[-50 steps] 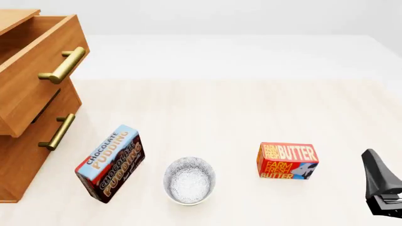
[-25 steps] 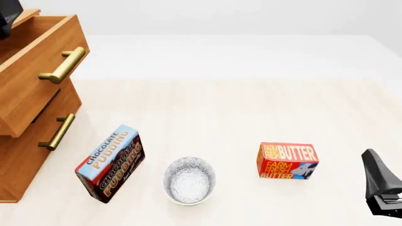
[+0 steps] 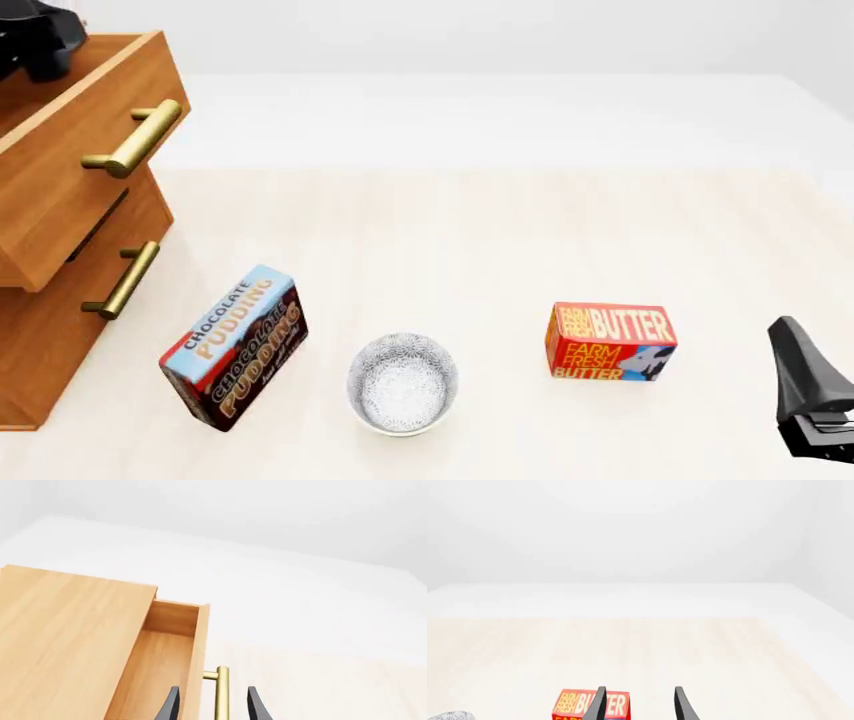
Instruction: Put the bowl in the top drawer of the cabinet.
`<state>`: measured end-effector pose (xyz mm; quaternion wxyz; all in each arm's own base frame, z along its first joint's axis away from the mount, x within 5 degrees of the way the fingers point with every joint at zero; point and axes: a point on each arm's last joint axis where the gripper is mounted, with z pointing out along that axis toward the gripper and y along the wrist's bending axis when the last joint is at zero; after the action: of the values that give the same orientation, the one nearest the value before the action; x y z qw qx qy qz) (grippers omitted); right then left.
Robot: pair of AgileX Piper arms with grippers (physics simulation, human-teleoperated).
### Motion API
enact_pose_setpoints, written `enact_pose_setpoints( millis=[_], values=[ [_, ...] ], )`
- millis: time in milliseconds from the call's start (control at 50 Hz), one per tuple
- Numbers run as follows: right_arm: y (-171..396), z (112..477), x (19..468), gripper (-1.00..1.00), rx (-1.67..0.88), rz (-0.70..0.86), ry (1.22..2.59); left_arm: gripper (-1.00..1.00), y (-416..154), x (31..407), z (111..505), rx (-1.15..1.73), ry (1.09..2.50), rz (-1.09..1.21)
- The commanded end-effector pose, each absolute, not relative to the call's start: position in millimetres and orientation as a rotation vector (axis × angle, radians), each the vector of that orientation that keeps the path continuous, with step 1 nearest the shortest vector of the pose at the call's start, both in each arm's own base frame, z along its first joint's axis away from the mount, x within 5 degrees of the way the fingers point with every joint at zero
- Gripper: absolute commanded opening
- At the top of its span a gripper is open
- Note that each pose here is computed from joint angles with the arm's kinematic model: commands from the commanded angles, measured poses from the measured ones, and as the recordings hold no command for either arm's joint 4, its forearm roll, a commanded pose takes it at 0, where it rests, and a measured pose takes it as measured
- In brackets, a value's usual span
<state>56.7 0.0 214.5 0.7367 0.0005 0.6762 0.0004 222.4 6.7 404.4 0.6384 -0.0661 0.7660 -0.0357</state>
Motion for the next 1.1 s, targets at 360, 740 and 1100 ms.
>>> enact_pose_setpoints(
  millis=[360,740,1100],
  values=[
    [0,214,57,1.0,0.001,0.001,1.485,1.0,19,251,377,-0.282,1.824,-0.111],
    [0,214,57,1.0,0.001,0.001,1.485,1.0,9,261,358,-0.309,1.887,-0.175],
    [0,214,57,1.0,0.001,0.001,1.485,1.0,1,270,343,-0.317,1.935,-0.209]
  ],
)
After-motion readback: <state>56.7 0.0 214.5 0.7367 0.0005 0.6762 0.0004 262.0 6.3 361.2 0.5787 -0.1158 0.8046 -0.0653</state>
